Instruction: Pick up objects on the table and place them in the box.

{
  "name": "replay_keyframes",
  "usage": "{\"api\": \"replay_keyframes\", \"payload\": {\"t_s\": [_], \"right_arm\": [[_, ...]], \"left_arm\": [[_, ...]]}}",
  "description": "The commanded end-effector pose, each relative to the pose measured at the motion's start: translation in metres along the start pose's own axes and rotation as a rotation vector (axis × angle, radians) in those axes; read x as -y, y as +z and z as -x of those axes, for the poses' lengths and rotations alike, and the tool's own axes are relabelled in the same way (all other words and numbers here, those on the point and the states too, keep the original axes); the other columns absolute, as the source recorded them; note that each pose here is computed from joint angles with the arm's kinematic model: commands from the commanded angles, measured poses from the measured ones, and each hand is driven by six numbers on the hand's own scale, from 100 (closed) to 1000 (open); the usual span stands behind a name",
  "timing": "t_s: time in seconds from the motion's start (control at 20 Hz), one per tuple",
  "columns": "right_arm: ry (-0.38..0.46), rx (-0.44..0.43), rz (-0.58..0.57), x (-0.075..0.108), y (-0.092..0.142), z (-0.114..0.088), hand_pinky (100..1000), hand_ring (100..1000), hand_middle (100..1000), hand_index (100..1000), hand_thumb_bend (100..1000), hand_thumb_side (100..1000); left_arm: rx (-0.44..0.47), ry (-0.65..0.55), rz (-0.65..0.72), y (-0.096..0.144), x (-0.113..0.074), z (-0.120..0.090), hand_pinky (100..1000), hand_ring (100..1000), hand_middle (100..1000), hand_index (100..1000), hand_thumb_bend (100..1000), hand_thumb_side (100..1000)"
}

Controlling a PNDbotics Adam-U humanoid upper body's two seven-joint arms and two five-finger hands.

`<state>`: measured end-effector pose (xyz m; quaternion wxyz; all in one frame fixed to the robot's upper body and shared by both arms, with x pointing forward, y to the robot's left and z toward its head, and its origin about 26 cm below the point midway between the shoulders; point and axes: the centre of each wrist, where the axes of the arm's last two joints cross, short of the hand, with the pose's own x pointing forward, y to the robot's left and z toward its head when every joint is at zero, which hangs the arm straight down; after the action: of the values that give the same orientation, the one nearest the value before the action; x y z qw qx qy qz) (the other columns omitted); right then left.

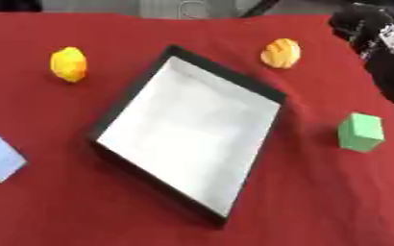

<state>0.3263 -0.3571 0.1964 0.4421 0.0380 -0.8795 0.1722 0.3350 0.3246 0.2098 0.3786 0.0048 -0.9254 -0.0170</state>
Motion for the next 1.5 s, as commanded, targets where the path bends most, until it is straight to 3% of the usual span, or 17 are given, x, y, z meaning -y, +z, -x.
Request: {"api": "replay_keyframes", "payload": {"t_s": [0.05, 0.4, 0.6, 0.85, 1.1, 1.15, 1.35, 1.5], "right_arm": [[0.041, 0.018, -0.016, 0.006, -0.003, -0.01, 975, 877, 774, 790, 100, 611], [0.029, 0.022, -0.004, 0.007, -0.003, -0.011, 976, 880, 775, 791, 100, 613], [0.07, 0.034, -0.025, 0.015, 0.001, -0.019, 975, 887, 781, 795, 100, 597], [0.161, 0.032, -0.09, 0.029, 0.011, -0.037, 982, 913, 829, 831, 100, 494], [0.207, 0.026, -0.111, 0.032, 0.015, -0.045, 982, 915, 833, 833, 100, 486], [0.21, 0.026, -0.115, 0.032, 0.015, -0.045, 972, 922, 851, 861, 100, 389], [0.294, 0.002, -0.308, 0.015, 0.024, -0.052, 960, 921, 854, 873, 100, 389], [0.399, -0.016, -0.446, 0.014, 0.034, -0.065, 956, 923, 860, 878, 100, 350]], "left_arm": [[0.024, -0.023, 0.013, -0.007, -0.004, -0.008, 884, 643, 757, 872, 147, 770], [0.035, -0.016, 0.013, -0.008, -0.004, -0.011, 884, 645, 758, 872, 150, 767], [0.024, -0.034, 0.014, -0.005, -0.008, -0.012, 884, 644, 758, 872, 150, 770], [-0.001, -0.066, 0.01, -0.001, -0.014, -0.011, 885, 643, 757, 872, 150, 774], [-0.005, -0.078, 0.014, 0.0, -0.016, -0.01, 885, 643, 758, 872, 149, 774], [-0.004, -0.08, 0.014, 0.0, -0.016, -0.01, 885, 643, 757, 871, 145, 773], [-0.007, -0.138, 0.01, 0.004, -0.028, -0.014, 885, 642, 757, 871, 140, 775], [-0.011, -0.151, 0.016, 0.005, -0.03, -0.014, 886, 641, 758, 872, 137, 775]]}}
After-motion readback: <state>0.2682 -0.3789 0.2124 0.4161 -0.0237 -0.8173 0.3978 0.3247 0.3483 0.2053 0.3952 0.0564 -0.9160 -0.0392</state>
